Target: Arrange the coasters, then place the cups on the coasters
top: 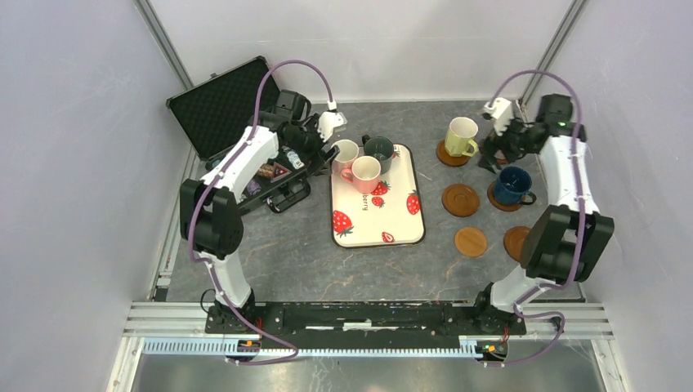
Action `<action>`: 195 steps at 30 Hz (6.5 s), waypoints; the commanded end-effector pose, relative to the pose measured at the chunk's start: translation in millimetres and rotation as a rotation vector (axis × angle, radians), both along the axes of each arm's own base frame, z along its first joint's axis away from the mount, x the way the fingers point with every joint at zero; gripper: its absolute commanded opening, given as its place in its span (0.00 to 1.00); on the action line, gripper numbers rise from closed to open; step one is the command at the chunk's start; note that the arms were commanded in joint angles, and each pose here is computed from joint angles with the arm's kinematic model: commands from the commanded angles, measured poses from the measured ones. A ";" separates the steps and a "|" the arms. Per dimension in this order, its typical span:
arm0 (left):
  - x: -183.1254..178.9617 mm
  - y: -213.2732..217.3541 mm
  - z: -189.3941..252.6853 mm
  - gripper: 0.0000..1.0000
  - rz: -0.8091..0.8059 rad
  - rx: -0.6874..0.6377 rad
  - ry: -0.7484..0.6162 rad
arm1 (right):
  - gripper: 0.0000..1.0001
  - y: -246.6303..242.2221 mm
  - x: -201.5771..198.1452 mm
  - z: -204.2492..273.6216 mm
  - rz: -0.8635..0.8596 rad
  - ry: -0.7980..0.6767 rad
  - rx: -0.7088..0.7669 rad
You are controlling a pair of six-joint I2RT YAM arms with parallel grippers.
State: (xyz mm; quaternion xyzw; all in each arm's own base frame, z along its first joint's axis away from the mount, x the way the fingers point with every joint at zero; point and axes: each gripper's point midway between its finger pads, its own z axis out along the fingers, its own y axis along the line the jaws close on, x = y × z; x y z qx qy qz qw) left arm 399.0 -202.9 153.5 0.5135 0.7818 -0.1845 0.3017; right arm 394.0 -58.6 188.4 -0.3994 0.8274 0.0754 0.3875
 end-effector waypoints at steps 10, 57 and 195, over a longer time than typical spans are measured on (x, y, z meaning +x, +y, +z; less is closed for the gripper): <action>112.9 -67.1 92.8 0.97 0.453 -0.374 0.026 | 0.92 142.1 62.8 30.9 0.026 -0.063 0.235; 79.9 -207.6 -32.4 0.97 0.422 -0.376 0.351 | 0.91 100.6 36.1 41.7 -0.139 -0.087 0.145; 22.8 -81.9 120.2 1.00 0.135 -0.452 0.145 | 0.00 66.8 -160.5 -76.1 0.269 0.181 -0.106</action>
